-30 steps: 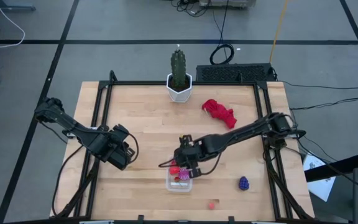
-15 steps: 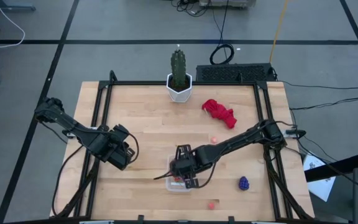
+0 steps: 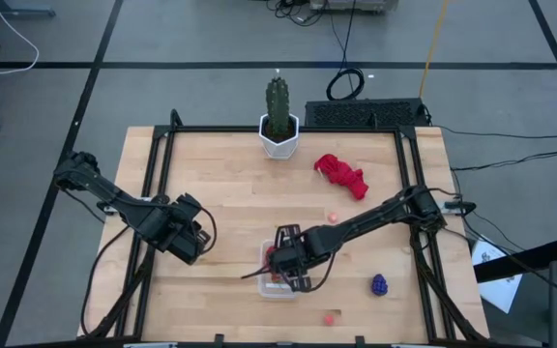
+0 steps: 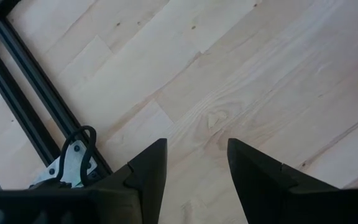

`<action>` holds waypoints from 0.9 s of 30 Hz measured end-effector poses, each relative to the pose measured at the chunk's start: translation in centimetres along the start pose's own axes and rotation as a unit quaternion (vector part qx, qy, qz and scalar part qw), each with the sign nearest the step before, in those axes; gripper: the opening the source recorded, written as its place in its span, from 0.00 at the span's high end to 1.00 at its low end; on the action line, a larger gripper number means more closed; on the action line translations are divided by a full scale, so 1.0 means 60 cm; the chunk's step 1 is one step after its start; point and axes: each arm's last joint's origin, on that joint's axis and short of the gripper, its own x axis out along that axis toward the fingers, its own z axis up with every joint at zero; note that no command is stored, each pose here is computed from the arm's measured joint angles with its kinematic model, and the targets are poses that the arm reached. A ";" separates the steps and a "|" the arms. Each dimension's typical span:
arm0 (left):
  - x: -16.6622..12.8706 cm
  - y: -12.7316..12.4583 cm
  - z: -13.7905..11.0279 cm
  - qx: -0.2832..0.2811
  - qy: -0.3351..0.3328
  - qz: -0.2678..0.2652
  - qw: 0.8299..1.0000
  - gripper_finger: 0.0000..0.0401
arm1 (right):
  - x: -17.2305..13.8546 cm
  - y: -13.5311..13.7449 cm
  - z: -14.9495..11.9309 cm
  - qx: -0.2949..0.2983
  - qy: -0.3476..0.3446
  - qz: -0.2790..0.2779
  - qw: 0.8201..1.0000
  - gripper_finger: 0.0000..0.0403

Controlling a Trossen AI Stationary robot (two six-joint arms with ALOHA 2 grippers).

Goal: Pick and placing Produce into tupperware
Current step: Put the strawberry into the transparent container

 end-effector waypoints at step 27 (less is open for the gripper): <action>0.000 -0.001 0.000 -0.001 -0.001 -0.004 1.000 0.56 | 0.008 -0.013 -0.001 -0.011 -0.001 0.010 1.000 0.58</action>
